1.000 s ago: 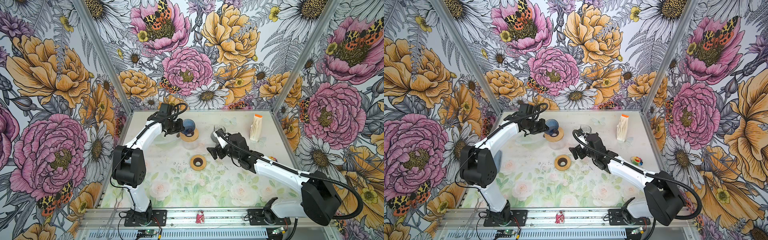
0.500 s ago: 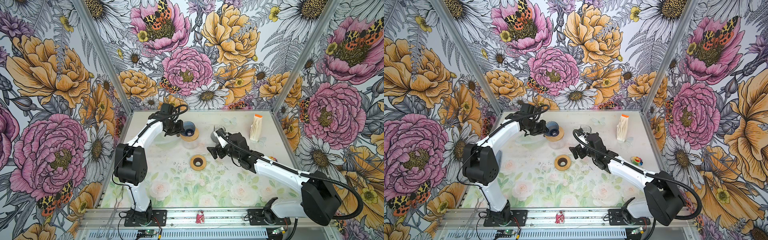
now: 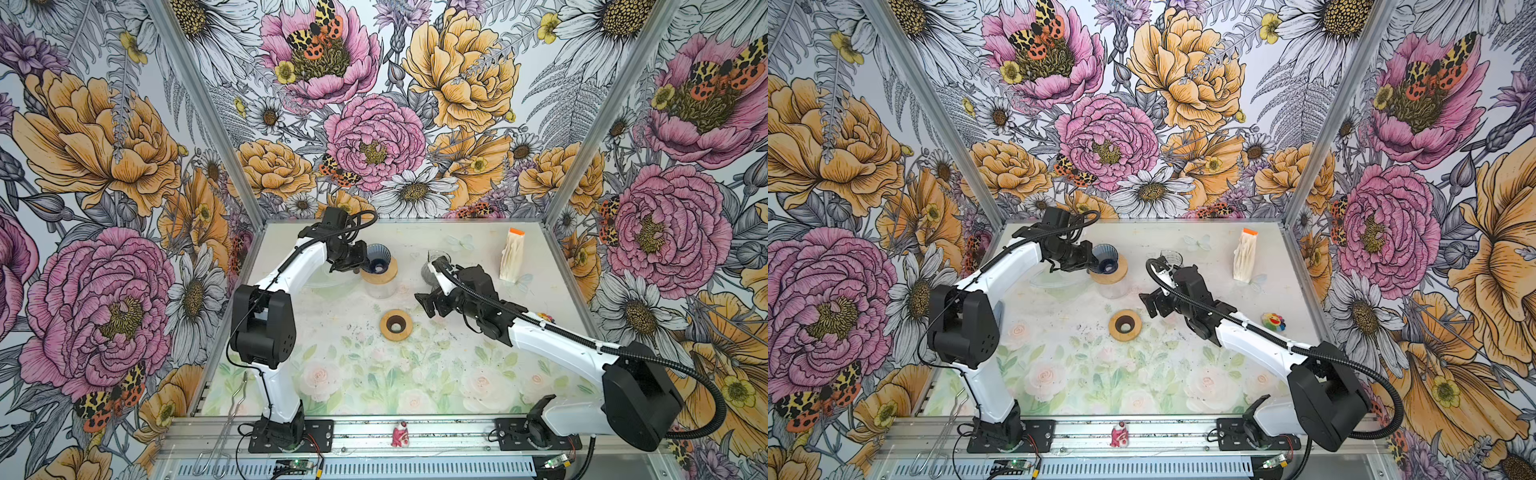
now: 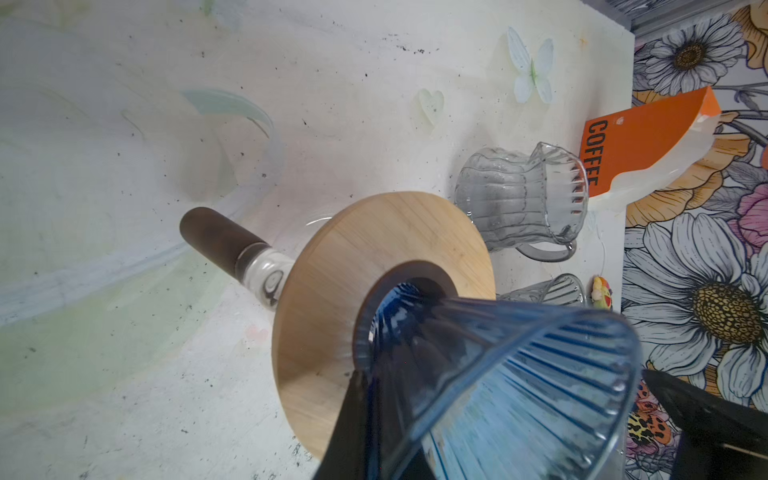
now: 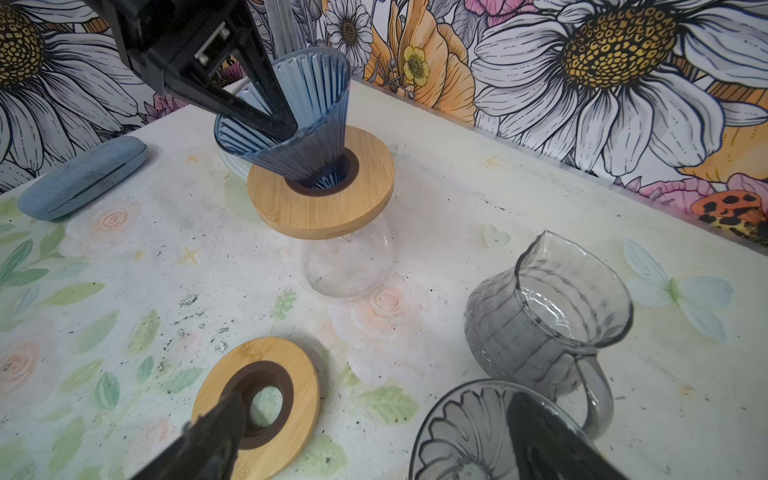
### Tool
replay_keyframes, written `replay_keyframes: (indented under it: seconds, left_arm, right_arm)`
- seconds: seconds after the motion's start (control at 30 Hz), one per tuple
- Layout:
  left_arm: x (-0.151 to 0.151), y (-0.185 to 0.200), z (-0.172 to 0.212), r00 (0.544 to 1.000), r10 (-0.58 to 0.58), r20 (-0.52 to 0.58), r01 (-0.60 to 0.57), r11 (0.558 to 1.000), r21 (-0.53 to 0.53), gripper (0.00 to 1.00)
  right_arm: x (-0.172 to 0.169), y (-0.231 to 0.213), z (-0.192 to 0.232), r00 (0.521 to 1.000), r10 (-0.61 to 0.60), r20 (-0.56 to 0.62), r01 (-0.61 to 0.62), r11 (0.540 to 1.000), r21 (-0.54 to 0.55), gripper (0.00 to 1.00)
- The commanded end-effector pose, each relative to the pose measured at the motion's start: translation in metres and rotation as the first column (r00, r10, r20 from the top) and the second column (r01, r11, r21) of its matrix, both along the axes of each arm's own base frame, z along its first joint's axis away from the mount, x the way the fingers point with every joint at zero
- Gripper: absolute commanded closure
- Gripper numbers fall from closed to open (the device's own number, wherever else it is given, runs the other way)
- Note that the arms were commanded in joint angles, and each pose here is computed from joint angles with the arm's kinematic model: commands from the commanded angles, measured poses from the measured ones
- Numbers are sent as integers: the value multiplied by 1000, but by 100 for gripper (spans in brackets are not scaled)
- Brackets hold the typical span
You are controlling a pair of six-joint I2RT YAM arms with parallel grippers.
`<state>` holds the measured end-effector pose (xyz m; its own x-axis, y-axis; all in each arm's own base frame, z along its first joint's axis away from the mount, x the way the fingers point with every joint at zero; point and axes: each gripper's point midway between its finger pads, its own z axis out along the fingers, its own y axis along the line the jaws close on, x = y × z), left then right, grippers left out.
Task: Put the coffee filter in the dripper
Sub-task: 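Lower the blue dripper into the bamboo stand's ring with the left gripper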
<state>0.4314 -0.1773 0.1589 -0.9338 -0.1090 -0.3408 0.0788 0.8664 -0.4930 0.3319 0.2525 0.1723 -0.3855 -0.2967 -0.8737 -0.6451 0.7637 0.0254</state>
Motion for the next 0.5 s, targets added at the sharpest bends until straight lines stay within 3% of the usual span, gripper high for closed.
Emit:
replay_keyframes:
  seconds: [0.0, 0.47]
  left_arm:
    - [-5, 8, -8, 999, -11, -34, 13, 998, 54, 92]
    - [-33, 32, -9, 992, -34, -125, 53, 986, 156, 92]
  right_arm:
    - [6, -2, 4, 999, -18, 29, 18, 1000, 3, 1]
    - [6, 1, -2, 1000, -6, 12, 6, 1000, 0, 0]
